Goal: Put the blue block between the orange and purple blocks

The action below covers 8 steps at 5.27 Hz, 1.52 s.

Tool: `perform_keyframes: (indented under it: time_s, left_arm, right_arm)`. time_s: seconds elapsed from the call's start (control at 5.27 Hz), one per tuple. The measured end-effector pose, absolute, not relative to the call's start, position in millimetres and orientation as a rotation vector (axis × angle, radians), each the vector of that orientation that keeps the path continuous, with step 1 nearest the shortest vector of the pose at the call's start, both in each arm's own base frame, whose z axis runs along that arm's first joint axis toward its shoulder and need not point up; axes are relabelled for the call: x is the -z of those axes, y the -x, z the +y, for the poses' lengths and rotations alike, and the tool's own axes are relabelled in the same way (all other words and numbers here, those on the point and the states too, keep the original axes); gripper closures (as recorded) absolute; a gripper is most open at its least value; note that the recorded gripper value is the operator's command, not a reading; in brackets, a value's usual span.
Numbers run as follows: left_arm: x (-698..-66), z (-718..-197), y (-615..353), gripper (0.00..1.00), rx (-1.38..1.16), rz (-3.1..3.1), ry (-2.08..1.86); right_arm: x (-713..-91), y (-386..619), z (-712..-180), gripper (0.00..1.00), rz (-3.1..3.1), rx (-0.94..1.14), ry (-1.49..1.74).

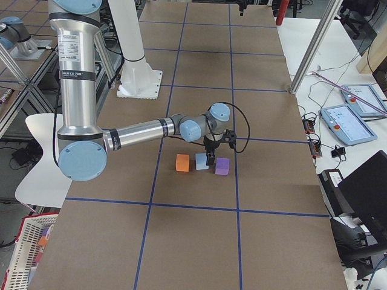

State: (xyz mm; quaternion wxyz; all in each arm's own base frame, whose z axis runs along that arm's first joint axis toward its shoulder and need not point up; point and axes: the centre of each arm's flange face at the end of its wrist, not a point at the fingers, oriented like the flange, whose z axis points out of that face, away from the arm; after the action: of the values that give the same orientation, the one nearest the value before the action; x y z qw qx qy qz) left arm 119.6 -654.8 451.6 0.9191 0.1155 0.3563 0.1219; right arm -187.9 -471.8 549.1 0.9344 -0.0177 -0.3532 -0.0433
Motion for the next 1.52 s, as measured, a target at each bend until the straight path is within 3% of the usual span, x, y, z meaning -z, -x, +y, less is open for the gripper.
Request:
perform_keyframes:
  time_s: [0.38, 0.76, 1.14, 1.52]
  left_arm:
    - [-457.9, -653.2, -107.9, 0.00, -0.257, 0.732, -0.242]
    - [-506.4, -639.1, -44.0, 0.00, -0.308, 0.695, -0.254]
    - [-608.0, -571.2, 34.9, 0.00, -0.319, 0.703, -0.207]
    - [-655.5, -530.6, 63.5, 0.00, -0.193, 0.739, -0.174]
  right_arm:
    - [-537.8, 110.3, -487.4, 0.00, -0.746, 0.050, -0.050]
    - [-560.0, 16.7, -490.4, 0.00, -0.737, 0.119, -0.077]
    - [-584.4, -23.2, -465.8, 0.00, -0.803, 0.075, -0.045]
    - [-599.5, -32.5, -453.2, 0.00, -0.822, 0.043, -0.022]
